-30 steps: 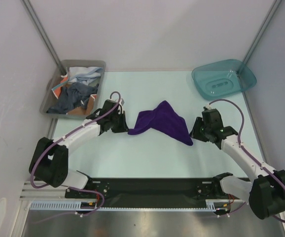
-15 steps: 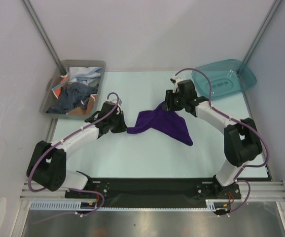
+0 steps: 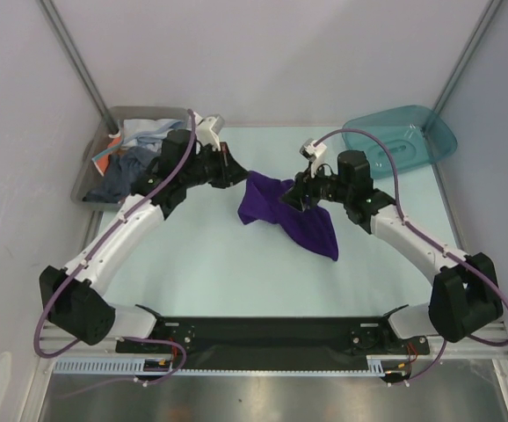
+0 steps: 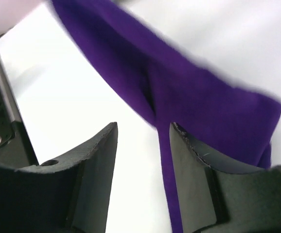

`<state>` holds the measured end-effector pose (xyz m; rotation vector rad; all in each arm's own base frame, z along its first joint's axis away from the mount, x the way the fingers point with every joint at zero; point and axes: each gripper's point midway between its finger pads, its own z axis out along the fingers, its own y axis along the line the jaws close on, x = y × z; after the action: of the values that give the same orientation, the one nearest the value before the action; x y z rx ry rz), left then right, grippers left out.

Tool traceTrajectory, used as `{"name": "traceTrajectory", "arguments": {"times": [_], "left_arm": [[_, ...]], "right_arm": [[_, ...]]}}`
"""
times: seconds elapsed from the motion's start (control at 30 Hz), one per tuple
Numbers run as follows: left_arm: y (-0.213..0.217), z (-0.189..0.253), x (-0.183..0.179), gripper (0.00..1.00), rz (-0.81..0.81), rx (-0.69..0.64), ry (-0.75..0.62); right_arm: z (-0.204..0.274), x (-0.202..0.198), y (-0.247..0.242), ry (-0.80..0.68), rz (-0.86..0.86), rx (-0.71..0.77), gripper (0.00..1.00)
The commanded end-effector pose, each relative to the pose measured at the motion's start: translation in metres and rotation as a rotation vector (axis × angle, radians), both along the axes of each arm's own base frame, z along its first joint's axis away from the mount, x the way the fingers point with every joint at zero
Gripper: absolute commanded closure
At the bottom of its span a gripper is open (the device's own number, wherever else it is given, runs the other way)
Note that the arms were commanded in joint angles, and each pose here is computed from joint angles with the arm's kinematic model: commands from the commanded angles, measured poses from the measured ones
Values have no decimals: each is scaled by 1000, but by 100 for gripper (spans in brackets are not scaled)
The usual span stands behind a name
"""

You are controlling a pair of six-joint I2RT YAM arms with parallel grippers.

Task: Fold and stack the towels
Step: Flatten out the crumpled towel

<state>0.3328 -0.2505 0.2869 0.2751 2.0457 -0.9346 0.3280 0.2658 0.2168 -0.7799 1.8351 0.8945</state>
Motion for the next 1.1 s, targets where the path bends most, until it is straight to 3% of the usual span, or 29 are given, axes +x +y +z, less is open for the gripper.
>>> {"name": "traceTrajectory", "arguments": {"times": [0.0,0.27,0.53,1.07], "left_arm": [[-14,-7,-19,99,-148,-9,18],[-21,-22,-28,100,-247,6,42],[-29,-22,-35,99,-329,-3,19],[-35,-18,-26,100,-331,-14,5]], "right_arm": [[31,-5,19,-233,191,65,48],[54,-3,27,-407,360,68,47],[69,-8,44,-469,531,111,44],[43,-21,69,-389,653,87,52]]}}
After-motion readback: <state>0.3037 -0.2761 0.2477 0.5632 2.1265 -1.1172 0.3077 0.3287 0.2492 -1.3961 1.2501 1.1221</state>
